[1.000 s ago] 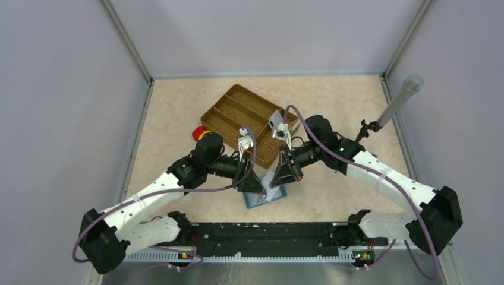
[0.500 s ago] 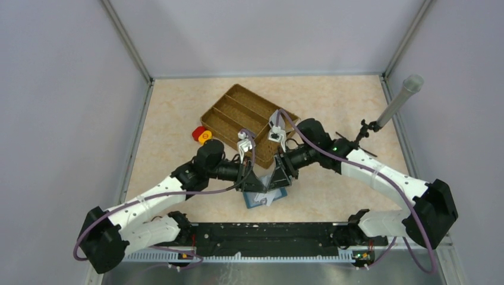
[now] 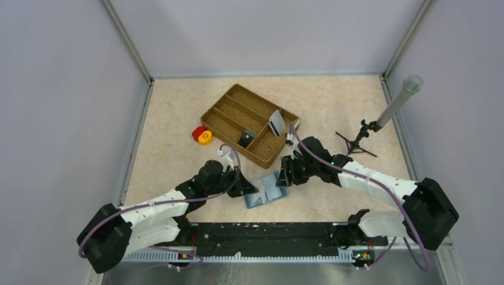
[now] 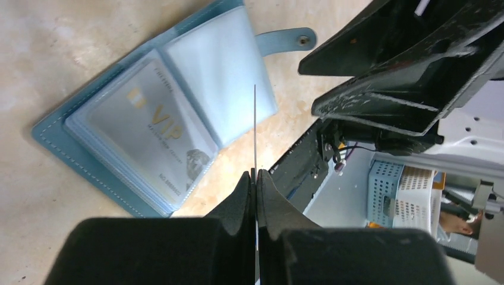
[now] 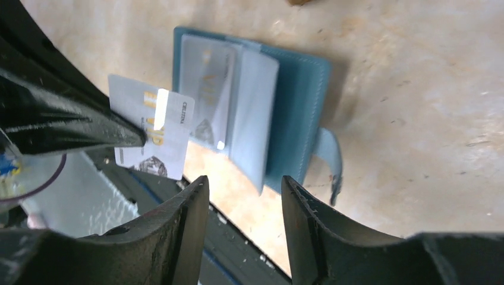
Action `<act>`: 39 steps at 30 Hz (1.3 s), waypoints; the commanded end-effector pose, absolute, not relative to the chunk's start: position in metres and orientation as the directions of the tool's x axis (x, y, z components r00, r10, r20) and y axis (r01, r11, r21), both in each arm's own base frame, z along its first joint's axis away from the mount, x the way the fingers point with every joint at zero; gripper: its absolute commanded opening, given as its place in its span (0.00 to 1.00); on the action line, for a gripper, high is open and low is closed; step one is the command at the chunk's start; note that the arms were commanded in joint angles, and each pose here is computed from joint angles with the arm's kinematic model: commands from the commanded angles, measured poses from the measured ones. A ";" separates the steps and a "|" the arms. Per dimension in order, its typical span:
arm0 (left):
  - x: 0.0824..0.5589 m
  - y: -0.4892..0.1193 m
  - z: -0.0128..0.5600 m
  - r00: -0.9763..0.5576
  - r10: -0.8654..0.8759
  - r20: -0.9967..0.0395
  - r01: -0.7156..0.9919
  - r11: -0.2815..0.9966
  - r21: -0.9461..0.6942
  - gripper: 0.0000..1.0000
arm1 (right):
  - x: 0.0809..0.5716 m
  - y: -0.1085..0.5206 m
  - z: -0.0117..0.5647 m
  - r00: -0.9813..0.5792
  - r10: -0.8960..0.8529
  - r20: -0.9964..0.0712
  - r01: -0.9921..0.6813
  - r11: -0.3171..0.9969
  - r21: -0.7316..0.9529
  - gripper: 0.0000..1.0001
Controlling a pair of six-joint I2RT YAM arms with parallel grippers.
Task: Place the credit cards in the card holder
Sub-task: Insert the credit card into the card holder.
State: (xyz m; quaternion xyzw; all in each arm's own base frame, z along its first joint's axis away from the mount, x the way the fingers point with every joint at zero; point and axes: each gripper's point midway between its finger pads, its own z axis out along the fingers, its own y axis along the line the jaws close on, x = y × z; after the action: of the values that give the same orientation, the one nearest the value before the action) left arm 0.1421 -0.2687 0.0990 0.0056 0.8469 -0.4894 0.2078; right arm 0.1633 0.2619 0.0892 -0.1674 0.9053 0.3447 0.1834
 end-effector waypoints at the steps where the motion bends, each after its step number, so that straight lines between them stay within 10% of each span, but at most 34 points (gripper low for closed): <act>1: 0.157 -0.277 0.105 -0.896 -0.298 -0.330 0.160 0.477 -0.864 0.00 | 0.193 0.261 0.087 -0.855 -0.080 -0.513 -0.378 0.772 0.511 0.46; 15: 0.157 -0.270 0.077 -0.910 -0.315 -0.268 0.060 0.541 -0.839 0.00 | 0.179 0.283 0.055 -0.896 -0.141 -0.420 -0.386 0.715 0.583 0.33; 24: 0.151 -0.280 0.073 -0.933 -0.252 -0.256 0.093 0.519 -0.850 0.00 | 0.176 0.257 0.017 -0.939 -0.105 -0.329 -0.263 0.834 0.485 0.01; 39: 0.147 -0.284 0.059 -0.947 -0.271 -0.172 0.022 0.480 -0.877 0.00 | 0.175 0.240 -0.001 -0.955 -0.072 -0.288 -0.190 0.893 0.407 0.00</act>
State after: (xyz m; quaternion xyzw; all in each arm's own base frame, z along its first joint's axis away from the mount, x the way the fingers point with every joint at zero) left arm 0.1441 -0.2762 0.0480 -0.0762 0.8660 -0.4738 0.1406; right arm 0.1767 0.2587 0.0185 -0.0791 0.9473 0.2780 0.1382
